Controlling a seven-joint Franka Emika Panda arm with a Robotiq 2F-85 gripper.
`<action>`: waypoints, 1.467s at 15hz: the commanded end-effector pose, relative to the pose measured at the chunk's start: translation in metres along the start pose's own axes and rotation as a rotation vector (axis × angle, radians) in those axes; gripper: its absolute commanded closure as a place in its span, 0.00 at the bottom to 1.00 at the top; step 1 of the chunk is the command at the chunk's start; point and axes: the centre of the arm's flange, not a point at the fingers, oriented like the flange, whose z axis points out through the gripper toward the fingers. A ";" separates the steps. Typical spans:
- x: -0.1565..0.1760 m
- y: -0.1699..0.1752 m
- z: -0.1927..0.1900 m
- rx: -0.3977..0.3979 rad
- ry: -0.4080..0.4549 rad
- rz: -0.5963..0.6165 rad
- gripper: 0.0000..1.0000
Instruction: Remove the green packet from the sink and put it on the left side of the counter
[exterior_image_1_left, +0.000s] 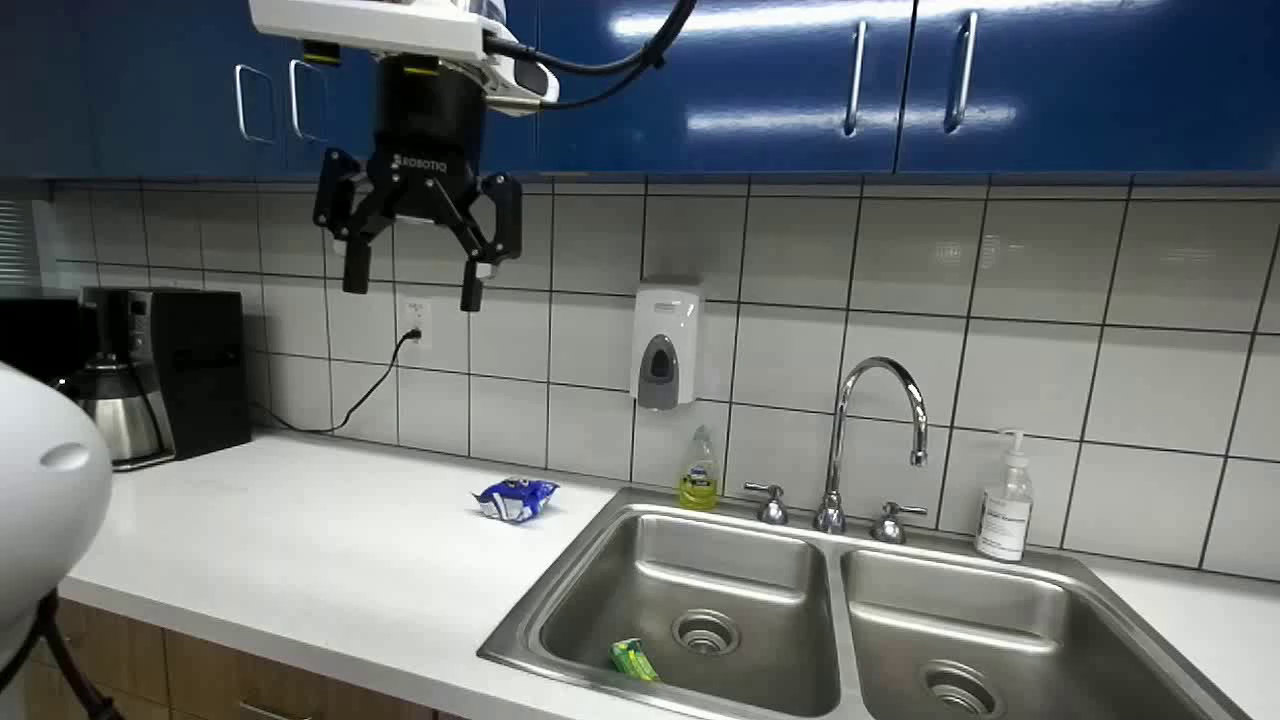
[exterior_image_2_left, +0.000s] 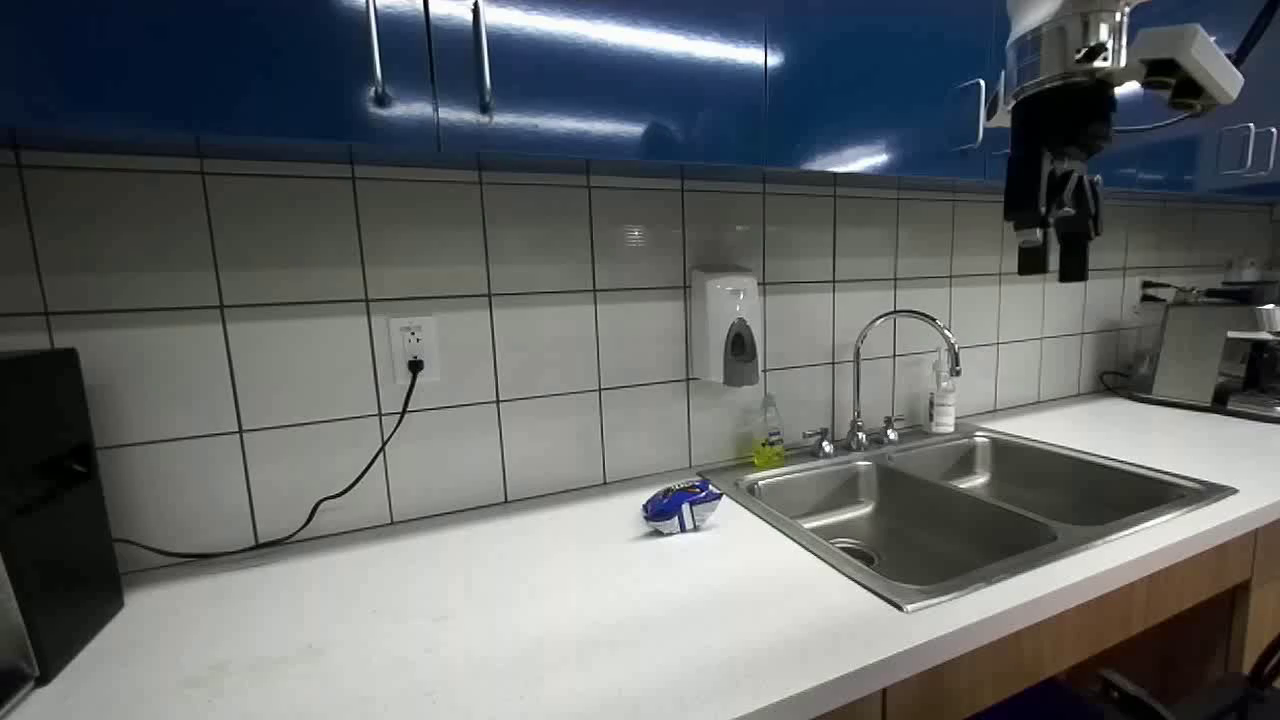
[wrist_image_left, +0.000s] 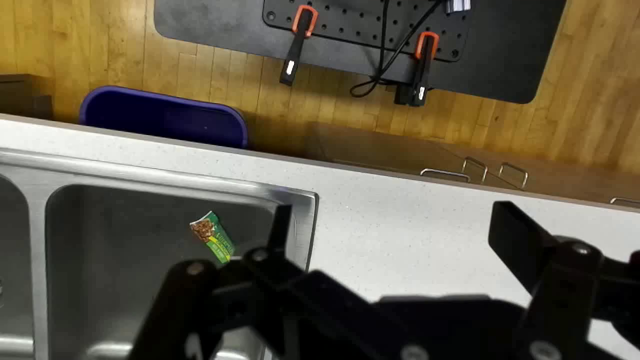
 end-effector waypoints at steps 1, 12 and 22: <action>0.000 0.000 0.000 0.000 -0.001 0.000 0.00; 0.040 0.095 0.072 -0.098 0.045 0.209 0.00; 0.133 0.163 0.190 -0.105 0.041 0.275 0.00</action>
